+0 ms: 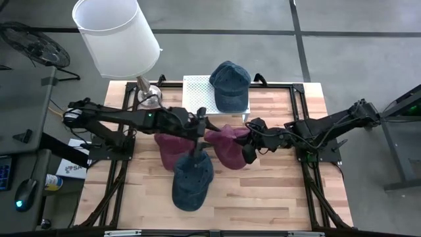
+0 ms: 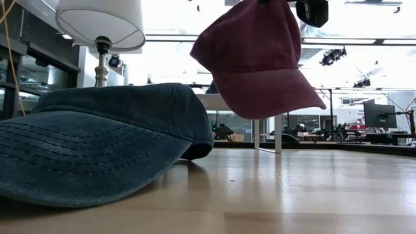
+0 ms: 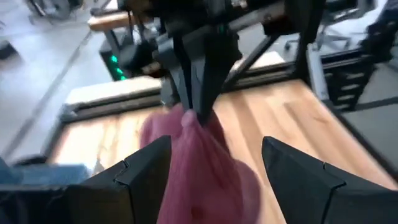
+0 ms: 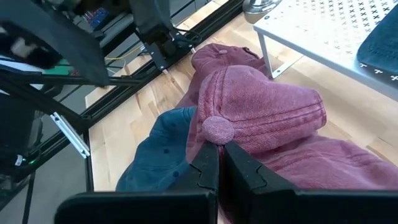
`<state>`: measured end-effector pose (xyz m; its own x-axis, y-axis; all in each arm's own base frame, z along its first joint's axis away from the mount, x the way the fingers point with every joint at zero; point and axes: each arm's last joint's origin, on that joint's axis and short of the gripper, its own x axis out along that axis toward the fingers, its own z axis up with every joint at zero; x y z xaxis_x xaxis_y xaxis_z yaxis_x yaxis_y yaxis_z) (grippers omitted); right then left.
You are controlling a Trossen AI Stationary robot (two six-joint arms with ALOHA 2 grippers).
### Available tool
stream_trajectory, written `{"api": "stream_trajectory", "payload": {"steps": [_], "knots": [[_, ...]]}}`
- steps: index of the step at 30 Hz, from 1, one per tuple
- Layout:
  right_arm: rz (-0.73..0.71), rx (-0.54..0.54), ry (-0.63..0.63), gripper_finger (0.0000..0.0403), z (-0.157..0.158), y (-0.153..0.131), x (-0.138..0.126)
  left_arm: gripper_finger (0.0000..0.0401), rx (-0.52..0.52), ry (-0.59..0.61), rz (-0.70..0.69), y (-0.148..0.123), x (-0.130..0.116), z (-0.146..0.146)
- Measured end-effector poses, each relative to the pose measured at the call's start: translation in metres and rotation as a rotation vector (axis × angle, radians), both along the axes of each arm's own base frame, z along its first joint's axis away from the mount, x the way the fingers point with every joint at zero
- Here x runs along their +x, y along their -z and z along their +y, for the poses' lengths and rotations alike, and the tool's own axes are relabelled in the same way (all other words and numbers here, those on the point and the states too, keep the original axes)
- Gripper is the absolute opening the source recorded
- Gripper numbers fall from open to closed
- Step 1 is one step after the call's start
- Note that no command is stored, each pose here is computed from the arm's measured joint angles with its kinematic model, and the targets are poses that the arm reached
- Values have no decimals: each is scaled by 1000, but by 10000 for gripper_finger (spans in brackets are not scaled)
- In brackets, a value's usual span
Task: Pick & Place hat
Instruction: Put the bottom red cap on the shelf
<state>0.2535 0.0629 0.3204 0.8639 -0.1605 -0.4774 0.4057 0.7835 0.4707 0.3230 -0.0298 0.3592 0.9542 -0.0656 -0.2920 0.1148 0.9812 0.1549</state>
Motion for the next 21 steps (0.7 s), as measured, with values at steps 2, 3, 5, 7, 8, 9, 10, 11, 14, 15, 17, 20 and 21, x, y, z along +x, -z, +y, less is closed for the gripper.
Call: {"api": "stream_trajectory", "payload": {"steps": [2, 3, 5, 7, 8, 9, 10, 11, 14, 15, 17, 20, 21], "knots": [[0, 0, -1, 0, 0, 0, 0, 247, 48, -17, -7, -3, 8, -5], [0, 0, -1, 0, 0, 0, 0, 247, 75, -28, 10, -3, 11, -7], [-2, -1, -2, 0, 0, 0, 0, 247, 115, -40, 16, -4, 21, -13], [-2, -2, -3, 0, 0, 0, 0, 247, 146, -33, 72, 2, 26, -16], [-2, -4, -5, 0, 0, 0, 0, 247, 150, -27, 74, 2, 31, -18], [-3, -6, -10, 0, 0, -1, 0, 247, 151, -26, 64, 1, 36, -19], [-7, -7, -17, 0, 0, -1, 1, 247, 154, -27, 73, 2, 38, -20], [-10, -7, -18, 0, 0, -1, 1, 247, 160, -32, 87, 4, 40, -20], [-14, -3, -25, 0, 1, -2, 1, 247, 174, -75, 86, 6, 47, -19], [-15, -3, -30, 0, 1, -2, 1, 247, 184, -93, 103, 9, 49, -18], [-17, -3, -35, 0, 1, -2, 1, 247, 191, -117, 99, 11, 52, -18], [-17, -4, -38, 0, 1, -2, 1, 247, 193, -121, 103, 11, 52, -17], [-18, -5, -39, 0, 1, -2, 1, 247, 195, -123, 109, 11, 51, -17]]}}
